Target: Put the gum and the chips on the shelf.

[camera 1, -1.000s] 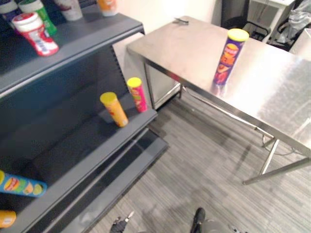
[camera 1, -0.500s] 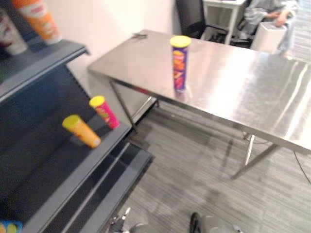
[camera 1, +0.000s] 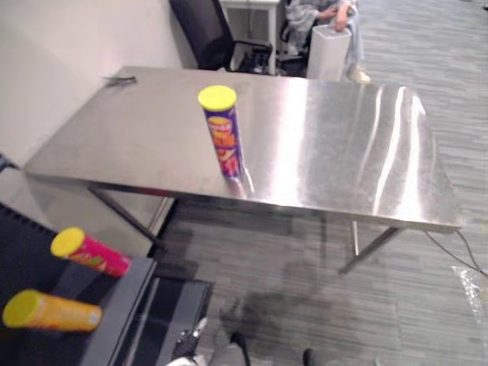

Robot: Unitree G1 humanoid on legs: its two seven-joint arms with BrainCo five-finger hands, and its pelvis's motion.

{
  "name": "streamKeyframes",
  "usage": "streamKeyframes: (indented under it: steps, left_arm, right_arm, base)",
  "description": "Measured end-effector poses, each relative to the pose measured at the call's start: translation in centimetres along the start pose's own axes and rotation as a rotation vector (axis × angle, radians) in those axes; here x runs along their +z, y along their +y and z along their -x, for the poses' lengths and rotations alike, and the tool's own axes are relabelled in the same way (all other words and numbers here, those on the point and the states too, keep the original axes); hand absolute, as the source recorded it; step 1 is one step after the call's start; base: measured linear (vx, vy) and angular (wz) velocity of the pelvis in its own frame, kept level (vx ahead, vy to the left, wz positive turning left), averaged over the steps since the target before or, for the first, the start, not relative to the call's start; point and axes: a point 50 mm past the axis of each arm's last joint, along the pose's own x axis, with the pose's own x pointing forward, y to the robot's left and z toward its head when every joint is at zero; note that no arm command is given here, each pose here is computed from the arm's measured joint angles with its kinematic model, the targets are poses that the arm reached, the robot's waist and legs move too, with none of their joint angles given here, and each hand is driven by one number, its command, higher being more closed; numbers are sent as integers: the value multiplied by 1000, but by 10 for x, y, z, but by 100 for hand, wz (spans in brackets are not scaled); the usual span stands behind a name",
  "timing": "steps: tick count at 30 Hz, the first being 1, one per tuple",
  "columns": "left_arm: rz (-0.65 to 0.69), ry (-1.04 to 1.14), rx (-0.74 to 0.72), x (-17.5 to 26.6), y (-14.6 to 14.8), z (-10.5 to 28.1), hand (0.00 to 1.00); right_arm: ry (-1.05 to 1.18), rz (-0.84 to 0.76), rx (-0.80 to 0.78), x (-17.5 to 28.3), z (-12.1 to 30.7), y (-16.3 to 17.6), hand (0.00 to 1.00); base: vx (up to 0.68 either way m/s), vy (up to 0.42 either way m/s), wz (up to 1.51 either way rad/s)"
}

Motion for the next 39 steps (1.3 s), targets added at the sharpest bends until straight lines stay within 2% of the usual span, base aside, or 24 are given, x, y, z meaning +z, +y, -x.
streamKeyframes:
  steps: [6,13,26,29,31,33,35,39]
  left_arm:
    - [-75,40,-29,-8,-7,1,0]
    - [-133,39,-51,-9,-11,1,0]
    - [-165,57,-56,-18,-6,4,0]
    - [-168,57,-54,-18,-3,5,0]
    - [-167,54,-56,-18,-3,5,0]
    - [-168,48,-59,-18,-3,6,0]
    - [-173,36,-62,-18,-2,7,0]
    - [-187,22,-74,-16,-3,8,0]
  right_arm:
    - [-5,13,44,6,-2,17,0]
    - [45,17,15,-5,-1,8,0]
    - [-37,-139,-96,24,-6,-21,0]
    - [-93,-229,-118,40,-7,-24,0]
    - [-213,-272,-105,71,-6,-20,0]
    - [-422,-283,-68,120,5,-11,0]
    - [-683,-284,-24,172,31,0,0]
    - [-1058,-249,19,235,86,20,0]
  base:
    - [94,170,-71]
    - [-8,33,-5]
    - [-75,-31,10]
    - [41,25,2]
    - [65,31,-2]
    - [87,24,-4]
    - [100,5,1]
    - [92,-3,2]
